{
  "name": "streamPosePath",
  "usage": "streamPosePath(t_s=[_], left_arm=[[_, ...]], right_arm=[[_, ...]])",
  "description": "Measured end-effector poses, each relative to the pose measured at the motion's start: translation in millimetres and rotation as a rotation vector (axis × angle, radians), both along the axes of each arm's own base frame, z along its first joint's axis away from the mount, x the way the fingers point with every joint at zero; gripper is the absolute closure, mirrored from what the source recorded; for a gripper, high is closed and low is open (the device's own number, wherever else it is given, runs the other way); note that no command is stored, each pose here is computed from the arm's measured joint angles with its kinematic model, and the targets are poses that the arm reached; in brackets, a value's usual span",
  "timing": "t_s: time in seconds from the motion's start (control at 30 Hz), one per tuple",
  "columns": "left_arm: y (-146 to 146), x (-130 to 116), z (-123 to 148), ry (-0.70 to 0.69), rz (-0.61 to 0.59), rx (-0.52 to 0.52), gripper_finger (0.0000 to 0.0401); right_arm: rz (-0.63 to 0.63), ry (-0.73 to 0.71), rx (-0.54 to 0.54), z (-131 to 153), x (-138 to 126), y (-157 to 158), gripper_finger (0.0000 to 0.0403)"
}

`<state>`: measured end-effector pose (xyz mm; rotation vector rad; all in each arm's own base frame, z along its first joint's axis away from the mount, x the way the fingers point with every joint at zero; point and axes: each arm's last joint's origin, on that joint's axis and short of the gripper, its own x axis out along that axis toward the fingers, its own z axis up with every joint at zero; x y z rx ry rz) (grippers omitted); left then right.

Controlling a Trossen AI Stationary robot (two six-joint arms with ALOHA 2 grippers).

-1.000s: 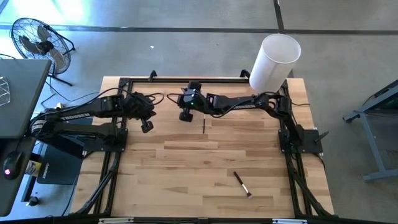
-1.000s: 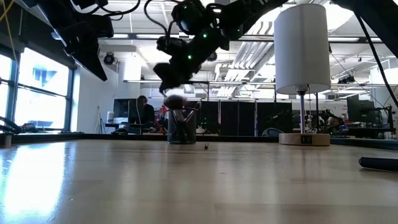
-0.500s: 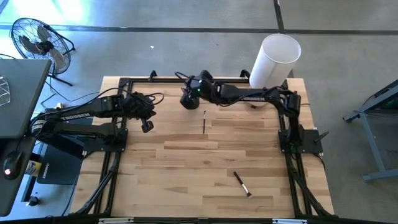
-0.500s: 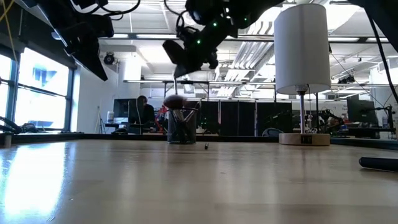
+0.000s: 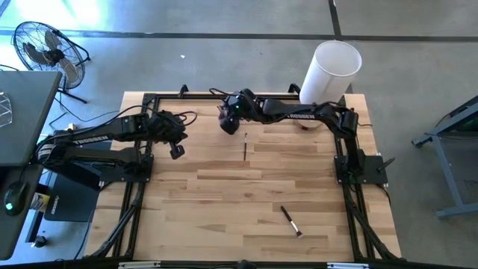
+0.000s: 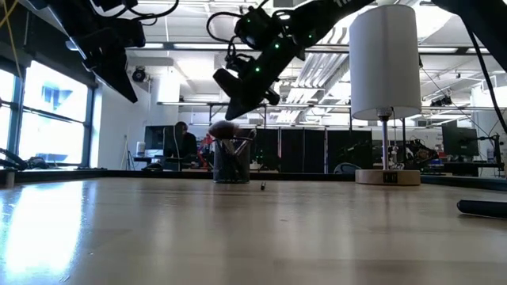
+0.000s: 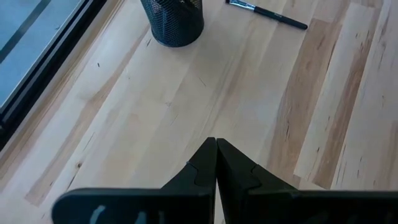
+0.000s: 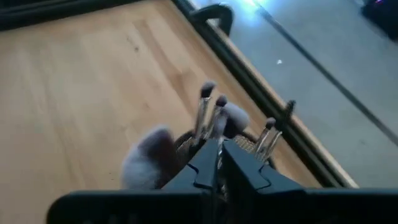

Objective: Put items in baskets/containers
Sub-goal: Put the eyeshadow brush into the pen holder

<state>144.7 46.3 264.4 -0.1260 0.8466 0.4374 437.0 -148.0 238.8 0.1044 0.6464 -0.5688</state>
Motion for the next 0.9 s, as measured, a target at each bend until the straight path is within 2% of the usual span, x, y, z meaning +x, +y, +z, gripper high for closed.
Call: streamPosePath(t_s=[0.1,0.2,0.4,0.5,0.63,0.73,0.9], left_arm=[[0,0,0,-0.001,-0.002,-0.002,0.0401],[0,0,0,-0.001,-0.002,-0.003,0.0401],[0,0,0,-0.001,-0.003,-0.003,0.0401],[0,0,0,0.001,-0.011,0.003,0.0401],[0,1,1,0.004,-0.036,0.022,0.0401],[0,2,1,-0.003,-0.053,0.035,0.0401],[0,2,1,0.006,-0.074,0.051,0.0401]], right_arm=[[0.058,-0.007,0.008,7,-3,0,0.0359],[0.062,-0.014,0.008,17,-7,2,0.0324],[-0.086,-0.005,0.003,44,-28,8,0.0275],[-0.145,0.003,0.042,59,-41,16,0.0277],[-0.276,0.024,0.184,60,-55,30,0.0298],[-0.401,0.087,0.317,48,-62,38,0.0316],[-0.468,0.159,0.399,14,-48,50,0.0330]])
